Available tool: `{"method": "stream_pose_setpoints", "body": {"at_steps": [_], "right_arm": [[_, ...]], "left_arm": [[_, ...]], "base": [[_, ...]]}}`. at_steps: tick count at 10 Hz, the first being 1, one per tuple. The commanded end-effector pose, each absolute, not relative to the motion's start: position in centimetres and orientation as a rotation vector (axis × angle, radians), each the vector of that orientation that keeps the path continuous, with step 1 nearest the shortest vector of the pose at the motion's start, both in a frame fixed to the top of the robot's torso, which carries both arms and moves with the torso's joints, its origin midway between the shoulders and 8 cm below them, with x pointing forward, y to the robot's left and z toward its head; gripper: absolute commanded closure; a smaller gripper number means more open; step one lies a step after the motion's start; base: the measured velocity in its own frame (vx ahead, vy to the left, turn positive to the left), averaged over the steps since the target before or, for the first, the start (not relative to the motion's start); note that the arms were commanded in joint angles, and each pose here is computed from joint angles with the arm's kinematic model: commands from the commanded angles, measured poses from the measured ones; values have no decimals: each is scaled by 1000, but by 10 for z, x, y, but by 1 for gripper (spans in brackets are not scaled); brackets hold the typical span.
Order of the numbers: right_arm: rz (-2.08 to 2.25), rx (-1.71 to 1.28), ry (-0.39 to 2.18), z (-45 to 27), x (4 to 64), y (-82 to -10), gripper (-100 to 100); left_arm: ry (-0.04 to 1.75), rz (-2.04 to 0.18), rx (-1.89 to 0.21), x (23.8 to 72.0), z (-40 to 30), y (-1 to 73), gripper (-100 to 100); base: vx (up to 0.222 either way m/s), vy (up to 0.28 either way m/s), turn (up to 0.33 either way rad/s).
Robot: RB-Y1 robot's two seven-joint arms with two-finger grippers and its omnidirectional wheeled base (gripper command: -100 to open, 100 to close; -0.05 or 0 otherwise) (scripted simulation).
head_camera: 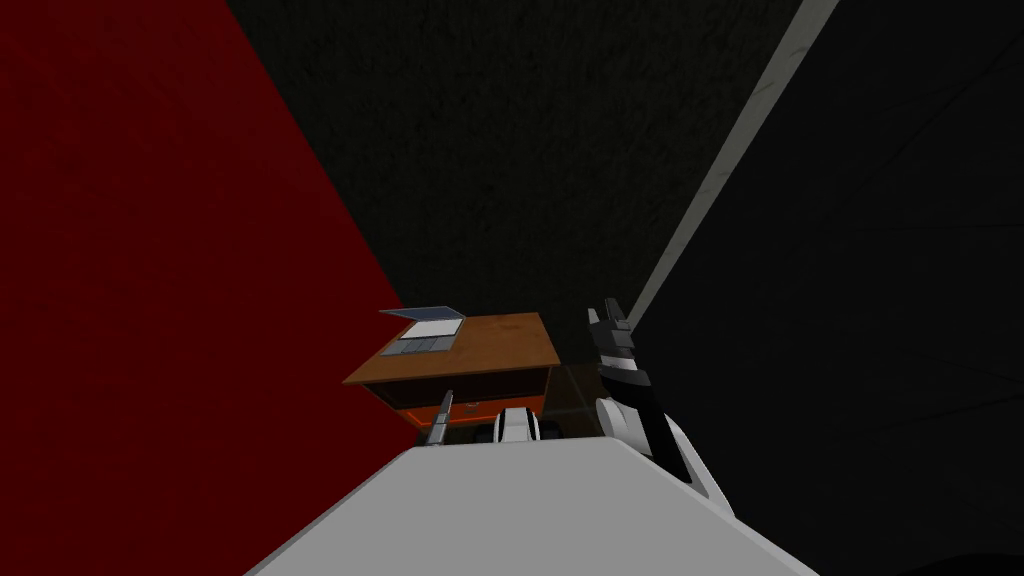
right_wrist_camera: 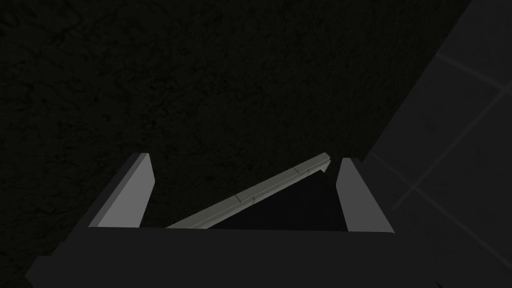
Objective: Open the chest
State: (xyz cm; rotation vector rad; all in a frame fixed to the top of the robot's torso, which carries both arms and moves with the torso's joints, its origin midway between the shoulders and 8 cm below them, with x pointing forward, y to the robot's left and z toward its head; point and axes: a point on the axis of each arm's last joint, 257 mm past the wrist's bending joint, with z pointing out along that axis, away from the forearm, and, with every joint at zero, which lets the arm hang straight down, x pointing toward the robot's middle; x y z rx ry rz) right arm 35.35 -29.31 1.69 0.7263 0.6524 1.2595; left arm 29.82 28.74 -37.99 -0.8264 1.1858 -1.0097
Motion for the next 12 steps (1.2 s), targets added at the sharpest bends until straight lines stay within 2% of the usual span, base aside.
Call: {"method": "stream_pose_setpoints", "body": {"at_steps": [1, 8, 9, 11, 12], "right_arm": [[1260, 726, 652, 17, 353, -293, 0], [1260, 726, 652, 17, 354, -293, 0], [1260, 726, 652, 17, 354, -293, 0], [1260, 726, 652, 17, 354, -293, 0], [1259, 726, 652, 17, 353, -293, 0]], "left_arm": [[1168, -1028, -865, 297, -386, 274, -100], [1173, -1024, -851, 327, -375, 295, -100], [1174, -1023, -853, 316, -379, 288, 100], [1173, -1023, -854, 302, -383, 281, 100], [1167, -1029, -848, 309, -379, 282, 100]], "base": [[19, 1, -2], [-7, -24, 0], [10, 23, -1], [14, 41, -3], [-2, 15, 0]]}}
